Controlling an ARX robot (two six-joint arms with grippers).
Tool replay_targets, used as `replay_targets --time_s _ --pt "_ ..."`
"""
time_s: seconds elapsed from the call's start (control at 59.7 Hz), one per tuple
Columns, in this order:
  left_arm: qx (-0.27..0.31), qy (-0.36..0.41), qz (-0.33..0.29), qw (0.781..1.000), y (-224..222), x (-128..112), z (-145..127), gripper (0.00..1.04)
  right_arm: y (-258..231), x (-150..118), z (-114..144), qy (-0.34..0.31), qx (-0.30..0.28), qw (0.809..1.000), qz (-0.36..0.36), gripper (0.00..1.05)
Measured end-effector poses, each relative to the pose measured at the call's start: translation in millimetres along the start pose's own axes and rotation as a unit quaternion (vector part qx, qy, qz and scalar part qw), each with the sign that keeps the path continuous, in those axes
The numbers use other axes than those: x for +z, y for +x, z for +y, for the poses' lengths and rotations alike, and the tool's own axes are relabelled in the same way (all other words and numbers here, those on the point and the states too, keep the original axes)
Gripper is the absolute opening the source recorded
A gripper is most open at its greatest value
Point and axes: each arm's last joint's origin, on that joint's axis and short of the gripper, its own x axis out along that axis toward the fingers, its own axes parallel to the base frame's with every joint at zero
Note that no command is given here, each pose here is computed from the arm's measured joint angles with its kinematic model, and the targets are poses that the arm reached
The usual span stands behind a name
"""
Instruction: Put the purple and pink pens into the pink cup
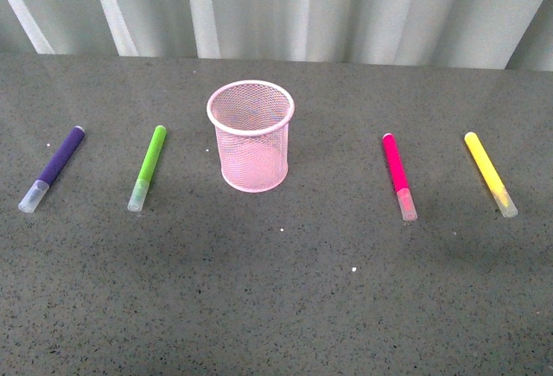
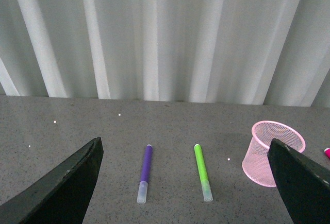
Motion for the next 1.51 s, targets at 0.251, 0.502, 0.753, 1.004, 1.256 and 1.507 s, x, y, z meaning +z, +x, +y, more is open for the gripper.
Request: replay_targets --time_s 0.251,0.502,0.753,1.004,1.256,1.507 --pt "0.0 0.0 0.0 1.0 0.0 0.0 0.0 0.98 0.0 0.0 0.0 0.0 0.0 1.0 0.0 0.98" --pt "0.0 0.0 0.0 1.0 0.0 0.0 0.0 0.98 0.0 0.0 0.0 0.0 0.0 1.0 0.0 0.98" --pt "0.0 0.0 0.0 1.0 0.0 0.0 0.0 0.98 0.0 0.0 0.0 0.0 0.0 1.0 0.0 0.98" --pt "0.0 0.0 0.0 1.0 0.0 0.0 0.0 0.98 0.0 0.0 0.0 0.0 0.0 1.0 0.0 0.98" --pt "0.0 0.0 0.0 1.0 0.0 0.0 0.0 0.98 0.0 0.0 0.0 0.0 0.0 1.0 0.0 0.98" --pt "0.0 0.0 0.0 1.0 0.0 0.0 0.0 0.98 0.0 0.0 0.0 0.0 0.0 1.0 0.0 0.98"
